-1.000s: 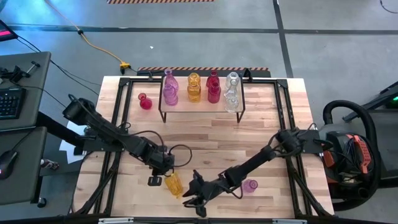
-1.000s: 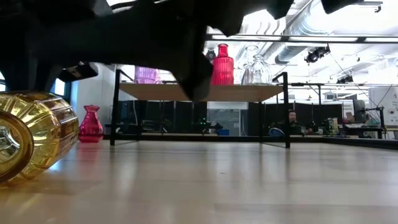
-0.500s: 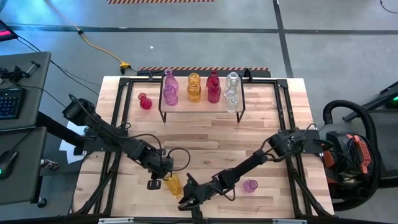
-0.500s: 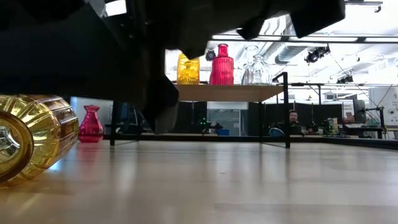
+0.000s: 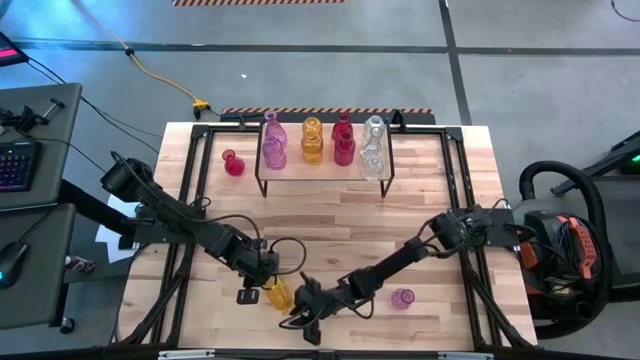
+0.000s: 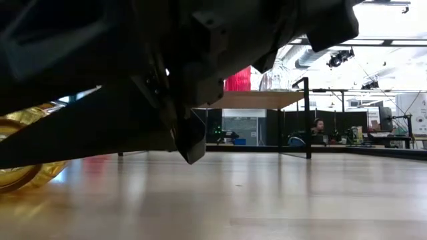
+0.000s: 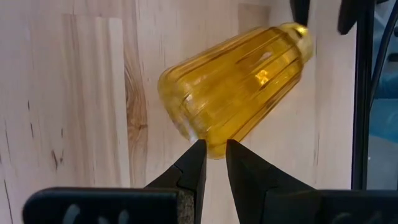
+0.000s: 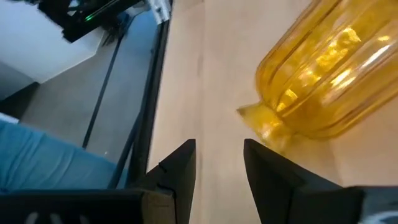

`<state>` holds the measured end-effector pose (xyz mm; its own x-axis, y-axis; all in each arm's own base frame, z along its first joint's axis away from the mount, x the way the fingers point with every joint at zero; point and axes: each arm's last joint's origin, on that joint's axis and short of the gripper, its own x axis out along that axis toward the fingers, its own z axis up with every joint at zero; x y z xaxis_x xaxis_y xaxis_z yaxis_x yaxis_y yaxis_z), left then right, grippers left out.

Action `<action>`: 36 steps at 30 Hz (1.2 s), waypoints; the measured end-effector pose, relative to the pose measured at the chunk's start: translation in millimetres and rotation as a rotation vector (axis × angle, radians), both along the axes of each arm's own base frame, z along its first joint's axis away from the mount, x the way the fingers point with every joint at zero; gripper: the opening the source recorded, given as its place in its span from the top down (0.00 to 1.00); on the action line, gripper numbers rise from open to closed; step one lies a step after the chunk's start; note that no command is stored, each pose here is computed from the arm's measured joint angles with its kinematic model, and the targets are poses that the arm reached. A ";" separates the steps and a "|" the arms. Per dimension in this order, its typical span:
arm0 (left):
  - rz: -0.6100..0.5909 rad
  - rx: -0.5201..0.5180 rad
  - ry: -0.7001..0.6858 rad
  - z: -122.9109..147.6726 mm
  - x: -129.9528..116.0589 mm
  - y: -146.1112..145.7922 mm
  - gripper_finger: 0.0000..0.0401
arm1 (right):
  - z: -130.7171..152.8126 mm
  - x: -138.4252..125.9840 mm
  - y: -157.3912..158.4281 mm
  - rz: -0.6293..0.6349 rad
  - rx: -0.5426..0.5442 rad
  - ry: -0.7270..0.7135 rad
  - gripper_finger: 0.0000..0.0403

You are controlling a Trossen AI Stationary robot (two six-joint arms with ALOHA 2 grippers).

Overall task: Sort vases onto shelf
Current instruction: Put the yellow vase on the shelf aligned with the other yellow vases

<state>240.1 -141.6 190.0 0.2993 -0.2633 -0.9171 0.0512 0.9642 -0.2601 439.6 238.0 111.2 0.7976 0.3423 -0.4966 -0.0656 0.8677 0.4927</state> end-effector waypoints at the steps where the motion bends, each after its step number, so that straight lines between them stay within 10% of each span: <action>1: 0.000 0.001 0.001 0.0 -0.1 0.1 0.87 | -0.1 0.7 -1.5 -0.012 -0.001 0.000 0.69; 36: 0.038 -0.015 0.060 -1.1 -14.2 -16.5 0.87 | 7.1 4.9 -15.2 0.085 0.105 0.083 0.69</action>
